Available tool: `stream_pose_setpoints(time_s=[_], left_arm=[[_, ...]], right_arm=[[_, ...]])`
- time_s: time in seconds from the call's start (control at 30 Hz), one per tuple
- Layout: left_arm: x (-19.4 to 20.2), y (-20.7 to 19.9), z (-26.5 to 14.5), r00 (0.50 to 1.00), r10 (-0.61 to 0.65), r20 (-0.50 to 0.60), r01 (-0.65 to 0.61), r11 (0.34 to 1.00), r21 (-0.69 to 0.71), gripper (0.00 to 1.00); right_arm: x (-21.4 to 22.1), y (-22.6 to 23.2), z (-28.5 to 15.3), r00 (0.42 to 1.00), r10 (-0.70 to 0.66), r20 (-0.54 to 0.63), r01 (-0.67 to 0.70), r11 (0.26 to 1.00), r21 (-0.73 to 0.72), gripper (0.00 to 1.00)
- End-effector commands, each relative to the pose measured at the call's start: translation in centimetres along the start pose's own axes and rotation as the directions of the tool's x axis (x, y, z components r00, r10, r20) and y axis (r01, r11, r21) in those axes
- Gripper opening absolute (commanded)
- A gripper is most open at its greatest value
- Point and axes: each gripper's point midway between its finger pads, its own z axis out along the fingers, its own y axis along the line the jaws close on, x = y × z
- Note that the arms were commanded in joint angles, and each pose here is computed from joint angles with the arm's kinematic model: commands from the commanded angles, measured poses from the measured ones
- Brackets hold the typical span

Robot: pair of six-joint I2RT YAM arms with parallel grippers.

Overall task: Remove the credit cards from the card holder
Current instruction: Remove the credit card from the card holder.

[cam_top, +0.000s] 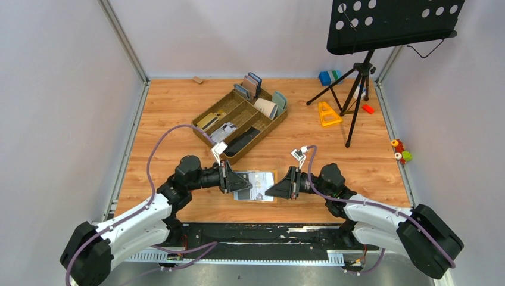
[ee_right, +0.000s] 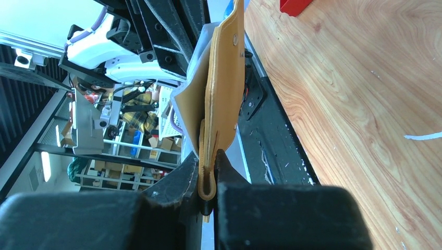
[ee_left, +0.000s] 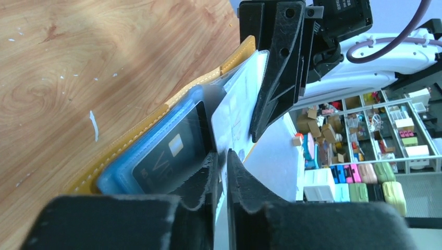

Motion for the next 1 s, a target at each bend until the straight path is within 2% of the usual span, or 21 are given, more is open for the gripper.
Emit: stream_pose_setpoints(time_s=[0.0,0.07,0.33,0.4,0.5,0.53,0.8,0.9,0.97], left_arm=[[-0.4,-2.0,0.1,1.000,0.013,0.015,-0.014,0.992,0.129,0.24],[-0.4,-2.5,0.2,1.000,-0.007,0.016,0.004,0.985,0.173,0.32],[-0.5,-3.1,0.4,1.000,-0.016,0.013,0.012,0.975,0.222,0.31],[-0.5,-3.1,0.4,1.000,-0.018,0.013,0.015,0.975,0.221,0.23],[-0.5,-2.9,0.4,1.000,-0.026,0.016,0.022,0.978,0.208,0.00],[-0.4,-2.6,0.4,1.000,-0.026,0.013,0.023,0.981,0.194,0.00],[-0.8,1.9,-1.0,1.000,0.012,-0.011,-0.013,0.998,-0.063,0.00],[-1.3,4.1,-2.2,1.000,0.023,-0.016,-0.026,0.980,-0.198,0.00],[-1.9,5.7,-3.0,0.999,0.039,-0.034,-0.048,0.943,-0.328,0.00]], right_arm=[[-0.9,1.9,0.2,0.998,-0.051,0.021,0.053,0.996,-0.078,0.00],[-0.9,2.4,0.3,0.999,-0.048,0.015,0.050,0.993,-0.103,0.00],[-0.9,2.8,0.3,0.999,-0.040,0.010,0.041,0.990,-0.132,0.00],[-1.0,3.0,0.3,0.999,-0.044,0.011,0.045,0.990,-0.136,0.00],[-1.1,2.7,0.3,0.999,-0.038,0.018,0.040,0.992,-0.123,0.00],[-1.2,2.7,0.3,0.999,-0.037,0.026,0.040,0.992,-0.117,0.00],[-2.7,-1.9,-2.0,0.987,-0.020,0.157,0.005,0.996,0.094,0.00],[-3.3,-3.6,-3.2,0.977,-0.061,0.206,0.017,0.978,0.209,0.00],[-3.5,-4.5,-3.8,0.970,-0.087,0.225,0.025,0.963,0.268,0.00]])
